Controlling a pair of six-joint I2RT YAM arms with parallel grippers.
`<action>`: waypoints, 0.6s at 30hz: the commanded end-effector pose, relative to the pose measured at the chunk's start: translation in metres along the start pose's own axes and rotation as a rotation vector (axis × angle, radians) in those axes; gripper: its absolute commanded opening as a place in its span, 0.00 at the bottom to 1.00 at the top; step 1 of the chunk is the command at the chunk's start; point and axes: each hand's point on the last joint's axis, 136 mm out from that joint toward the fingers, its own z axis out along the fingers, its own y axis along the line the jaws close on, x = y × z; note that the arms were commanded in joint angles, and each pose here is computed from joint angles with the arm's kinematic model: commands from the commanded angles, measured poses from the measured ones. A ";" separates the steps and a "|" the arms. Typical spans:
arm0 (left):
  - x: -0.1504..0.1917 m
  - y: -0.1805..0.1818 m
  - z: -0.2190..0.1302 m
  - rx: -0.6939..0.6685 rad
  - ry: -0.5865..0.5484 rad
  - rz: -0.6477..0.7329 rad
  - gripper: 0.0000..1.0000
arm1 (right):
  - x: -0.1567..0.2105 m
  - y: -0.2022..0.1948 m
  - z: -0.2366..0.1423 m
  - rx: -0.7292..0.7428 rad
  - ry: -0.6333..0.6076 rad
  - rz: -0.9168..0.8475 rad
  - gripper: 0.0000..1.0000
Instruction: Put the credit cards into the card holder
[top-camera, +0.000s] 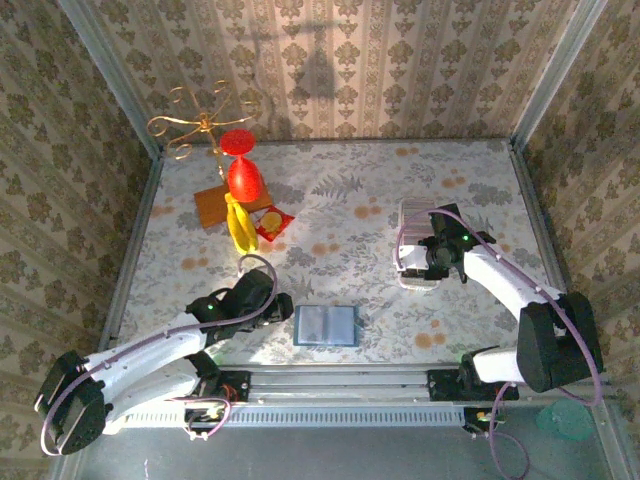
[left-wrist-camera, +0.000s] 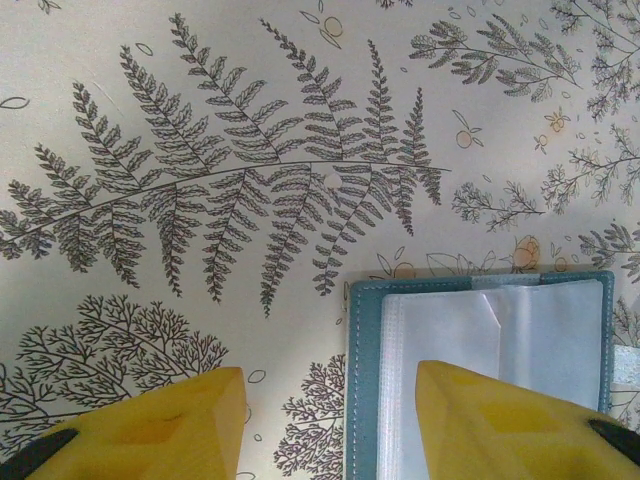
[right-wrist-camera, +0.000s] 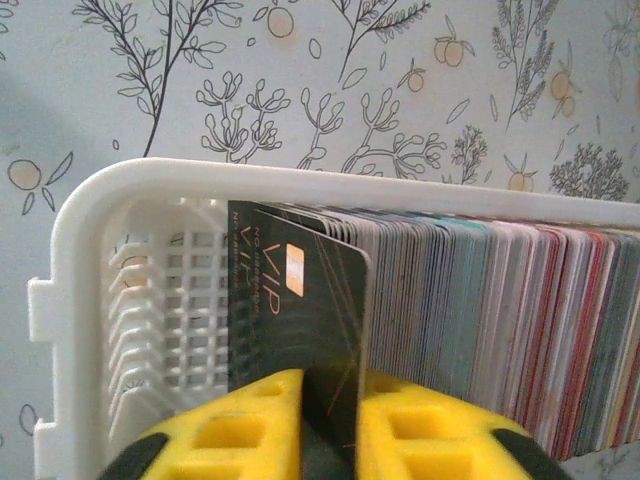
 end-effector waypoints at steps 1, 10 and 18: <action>0.005 -0.002 0.000 0.018 0.015 0.004 0.48 | -0.001 -0.015 -0.014 0.049 0.015 -0.006 0.14; 0.011 -0.006 0.000 0.038 0.044 0.032 0.55 | -0.004 -0.021 -0.028 0.097 0.007 0.009 0.06; 0.017 -0.011 0.003 0.045 0.085 0.063 0.66 | -0.007 -0.010 -0.045 0.070 -0.005 0.024 0.06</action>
